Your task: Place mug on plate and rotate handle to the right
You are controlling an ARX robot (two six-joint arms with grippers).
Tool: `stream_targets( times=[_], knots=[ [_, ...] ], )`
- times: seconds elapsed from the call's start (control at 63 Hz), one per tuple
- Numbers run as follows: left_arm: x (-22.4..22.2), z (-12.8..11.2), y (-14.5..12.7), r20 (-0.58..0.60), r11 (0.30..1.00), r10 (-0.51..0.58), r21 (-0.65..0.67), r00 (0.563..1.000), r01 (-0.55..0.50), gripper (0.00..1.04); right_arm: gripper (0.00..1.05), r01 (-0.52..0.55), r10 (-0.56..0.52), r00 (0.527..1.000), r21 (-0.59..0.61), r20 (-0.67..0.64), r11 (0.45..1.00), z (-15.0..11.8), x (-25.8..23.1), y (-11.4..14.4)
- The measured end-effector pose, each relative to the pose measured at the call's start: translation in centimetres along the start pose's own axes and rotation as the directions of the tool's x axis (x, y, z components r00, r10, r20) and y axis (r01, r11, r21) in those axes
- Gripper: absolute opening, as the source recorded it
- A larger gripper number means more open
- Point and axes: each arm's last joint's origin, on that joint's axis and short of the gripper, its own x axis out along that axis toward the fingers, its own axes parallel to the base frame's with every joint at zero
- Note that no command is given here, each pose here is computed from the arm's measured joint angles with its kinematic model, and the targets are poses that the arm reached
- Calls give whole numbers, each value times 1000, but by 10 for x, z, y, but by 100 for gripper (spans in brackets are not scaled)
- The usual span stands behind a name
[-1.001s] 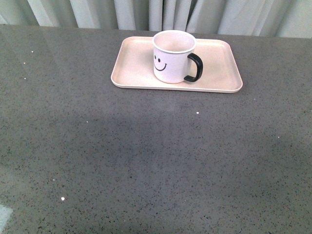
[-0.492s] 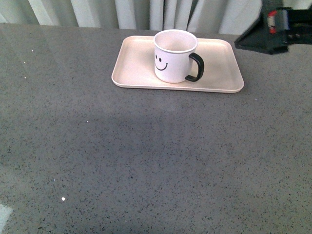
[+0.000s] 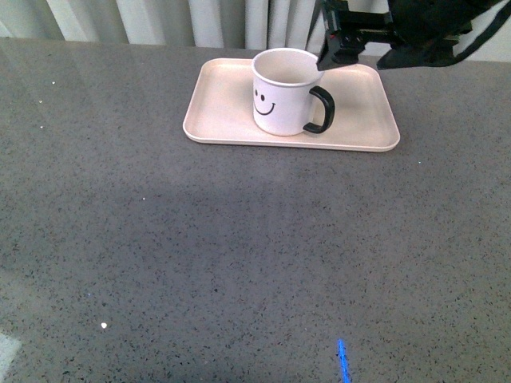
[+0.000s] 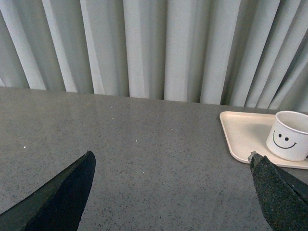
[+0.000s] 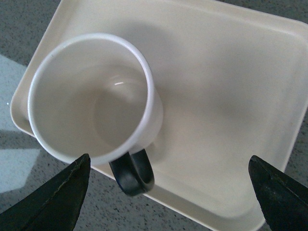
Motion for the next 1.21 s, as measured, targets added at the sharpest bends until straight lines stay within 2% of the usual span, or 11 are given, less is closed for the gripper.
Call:
stream_targets(
  times=[0.222, 0.492, 0.651, 0.715, 0.778, 0.858, 1.064, 1.144, 1.207],
  knots=[
    [0, 0, 0, 0, 1000, 0, 0, 1000, 0, 95, 96, 9, -9, 999, 21, -31, 1000, 19, 17, 10],
    [0, 0, 0, 0, 1000, 0, 0, 1000, 0, 95, 93, 21, -16, 996, 59, -87, 998, 20, 35, 12],
    [0, 0, 0, 0, 1000, 0, 0, 1000, 0, 95, 88, 28, -22, 994, 57, -107, 998, 19, 45, 17],
    [0, 0, 0, 0, 1000, 0, 0, 1000, 0, 95, 82, 29, -22, 993, 59, -117, 998, 19, 48, 18],
    [0, 0, 0, 0, 1000, 0, 0, 1000, 0, 95, 68, 34, -26, 992, 59, -125, 998, 20, 51, 19],
    [0, 0, 0, 0, 1000, 0, 0, 1000, 0, 95, 58, 38, -30, 992, 60, -125, 997, 22, 53, 20],
    [0, 0, 0, 0, 1000, 0, 0, 1000, 0, 95, 12, 46, -36, 990, 64, -139, 997, 28, 59, 20],
    [0, 0, 0, 0, 1000, 0, 0, 1000, 0, 95, 1, 45, -35, 989, 67, -142, 997, 30, 59, 20],
    [0, 0, 0, 0, 1000, 0, 0, 1000, 0, 95, 2, 46, -36, 989, 62, -145, 997, 31, 58, 20]
  ],
)
